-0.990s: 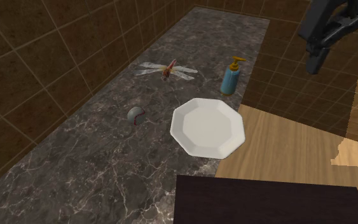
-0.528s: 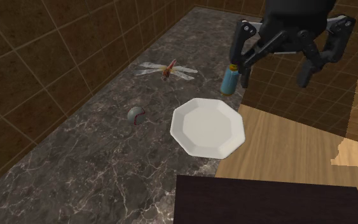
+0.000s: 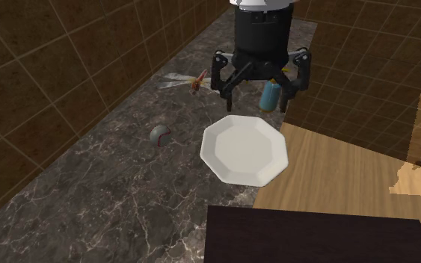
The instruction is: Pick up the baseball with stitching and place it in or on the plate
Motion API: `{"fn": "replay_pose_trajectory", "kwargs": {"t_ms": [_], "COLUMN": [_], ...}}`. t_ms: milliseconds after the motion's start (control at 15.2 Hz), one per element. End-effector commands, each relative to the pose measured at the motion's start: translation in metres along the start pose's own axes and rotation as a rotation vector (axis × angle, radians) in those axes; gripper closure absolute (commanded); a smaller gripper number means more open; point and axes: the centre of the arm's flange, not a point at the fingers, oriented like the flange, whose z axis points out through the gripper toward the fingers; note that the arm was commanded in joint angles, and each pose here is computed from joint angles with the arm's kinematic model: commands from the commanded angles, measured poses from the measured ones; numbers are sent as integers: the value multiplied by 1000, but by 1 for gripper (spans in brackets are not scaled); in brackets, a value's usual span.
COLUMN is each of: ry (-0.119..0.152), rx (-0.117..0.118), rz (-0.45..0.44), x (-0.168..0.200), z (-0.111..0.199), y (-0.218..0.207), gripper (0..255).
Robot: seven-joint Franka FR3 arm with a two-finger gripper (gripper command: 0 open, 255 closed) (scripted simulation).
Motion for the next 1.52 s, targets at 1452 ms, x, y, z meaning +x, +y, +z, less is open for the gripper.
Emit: {"fn": "replay_pose_trajectory", "kwargs": {"t_ms": [1452], "ry": [-11], "rx": [-24], "rz": [134], "x": [122], "z": [143], "y": [-260], "gripper": [0]}}
